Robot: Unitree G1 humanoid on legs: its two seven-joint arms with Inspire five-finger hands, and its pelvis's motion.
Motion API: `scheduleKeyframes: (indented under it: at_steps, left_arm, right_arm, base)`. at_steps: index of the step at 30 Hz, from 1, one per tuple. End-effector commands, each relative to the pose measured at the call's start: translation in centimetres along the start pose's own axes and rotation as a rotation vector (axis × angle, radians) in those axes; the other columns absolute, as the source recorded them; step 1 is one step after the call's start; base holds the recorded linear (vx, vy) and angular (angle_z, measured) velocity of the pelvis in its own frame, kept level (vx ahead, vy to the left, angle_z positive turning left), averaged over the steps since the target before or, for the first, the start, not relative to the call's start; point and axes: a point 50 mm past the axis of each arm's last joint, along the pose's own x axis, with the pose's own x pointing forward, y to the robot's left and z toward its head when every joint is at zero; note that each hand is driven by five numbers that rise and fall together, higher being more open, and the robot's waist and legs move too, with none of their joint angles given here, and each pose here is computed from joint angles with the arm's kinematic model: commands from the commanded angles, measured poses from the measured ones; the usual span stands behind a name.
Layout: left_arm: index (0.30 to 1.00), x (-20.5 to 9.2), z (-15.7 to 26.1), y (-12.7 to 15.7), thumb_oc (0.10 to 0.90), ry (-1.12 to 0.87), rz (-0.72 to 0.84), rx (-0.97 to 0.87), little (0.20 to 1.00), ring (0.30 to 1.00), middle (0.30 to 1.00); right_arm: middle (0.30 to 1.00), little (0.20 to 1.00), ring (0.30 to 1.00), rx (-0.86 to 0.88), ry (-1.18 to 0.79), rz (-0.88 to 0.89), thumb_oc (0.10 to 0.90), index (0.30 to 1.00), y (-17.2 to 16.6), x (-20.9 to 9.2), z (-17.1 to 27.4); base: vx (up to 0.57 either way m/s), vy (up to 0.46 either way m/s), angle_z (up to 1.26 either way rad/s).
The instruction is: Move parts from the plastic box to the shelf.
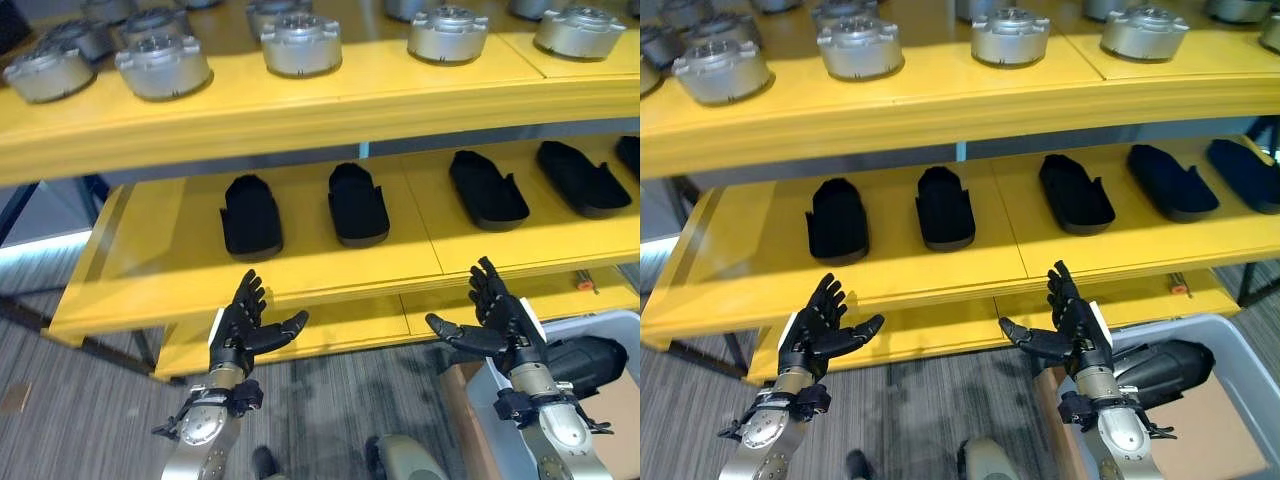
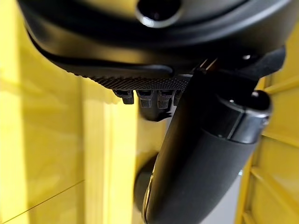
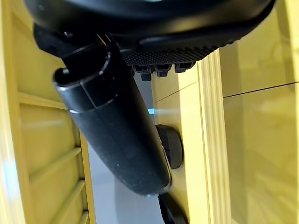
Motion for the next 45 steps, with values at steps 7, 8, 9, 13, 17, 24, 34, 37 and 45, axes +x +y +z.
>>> scheduleKeyframes:
  at_steps: [7, 8, 9, 13, 17, 24, 34, 37, 45]
  left_arm:
    - [1.0, 0.5, 5.6, -0.4, 0.9, -0.314, -0.04, -0.009, 1.0, 1.0, 1.0]
    - [1.0, 0.4, 5.4, -0.4, 0.9, -0.307, -0.038, -0.012, 1.0, 1.0, 1.0]
    - [1.0, 0.3, 5.3, -0.5, 0.9, -0.304, -0.045, -0.024, 1.0, 1.0, 1.0]
    - [1.0, 0.4, 5.0, -0.8, 0.9, -0.294, -0.049, -0.039, 1.0, 1.0, 1.0]
    - [1.0, 0.1, 4.4, -0.3, 0.9, -0.271, -0.022, -0.051, 1.0, 1.0, 1.0]
    - [1.0, -0.1, 4.2, 0.2, 0.9, -0.256, 0.001, -0.052, 1.0, 1.0, 1.0]
    - [1.0, 0.6, 5.2, 0.6, 0.9, -0.284, 0.008, 0.021, 1.0, 1.0, 1.0]
    - [1.0, -0.3, 5.6, 2.0, 0.9, -0.295, 0.08, 0.039, 1.0, 1.0, 1.0]
    - [1.0, -1.1, 5.5, 2.7, 0.9, -0.296, 0.135, 0.025, 1.0, 1.0, 1.0]
  right_arm:
    - [1.0, 1.0, 1.0, -0.032, -0.244, 0.119, 0.9, 1.0, 1.5, 2.2, 4.3]
    - [1.0, 1.0, 1.0, -0.027, -0.243, 0.126, 0.9, 1.0, 1.6, 2.2, 4.3]
    - [1.0, 1.0, 1.0, -0.026, -0.253, 0.123, 0.9, 1.0, 1.4, 2.1, 4.5]
    - [1.0, 1.0, 1.0, 0.017, -0.237, 0.093, 0.9, 1.0, 1.2, 1.8, 4.1]
    - [1.0, 1.0, 1.0, 0.026, -0.228, 0.105, 0.9, 1.0, 1.6, 2.1, 3.9]
    - [1.0, 1.0, 1.0, 0.056, -0.203, 0.105, 0.9, 1.0, 2.0, 2.2, 3.4]
    - [1.0, 1.0, 1.0, 0.087, -0.218, 0.116, 0.9, 1.0, 2.8, 2.2, 3.5]
    - [1.0, 1.0, 1.0, 0.094, -0.216, 0.142, 0.9, 1.0, 3.9, 2.8, 3.3]
    - [1.0, 1.0, 1.0, 0.078, -0.191, 0.132, 0.9, 1.0, 3.4, 2.6, 3.1]
  base:
    - [0.03, -0.045, -0.72]
    - [0.02, 0.061, -1.48]
    - [0.02, 0.095, -1.0]
    - [0.01, 0.145, -0.43]
    - [0.02, 0.14, -0.5]
    - [0.01, 0.129, -0.35]
    - [-0.05, 0.099, -0.59]
    - [0.01, 0.042, -1.09]
    - [0.08, -0.052, -0.85]
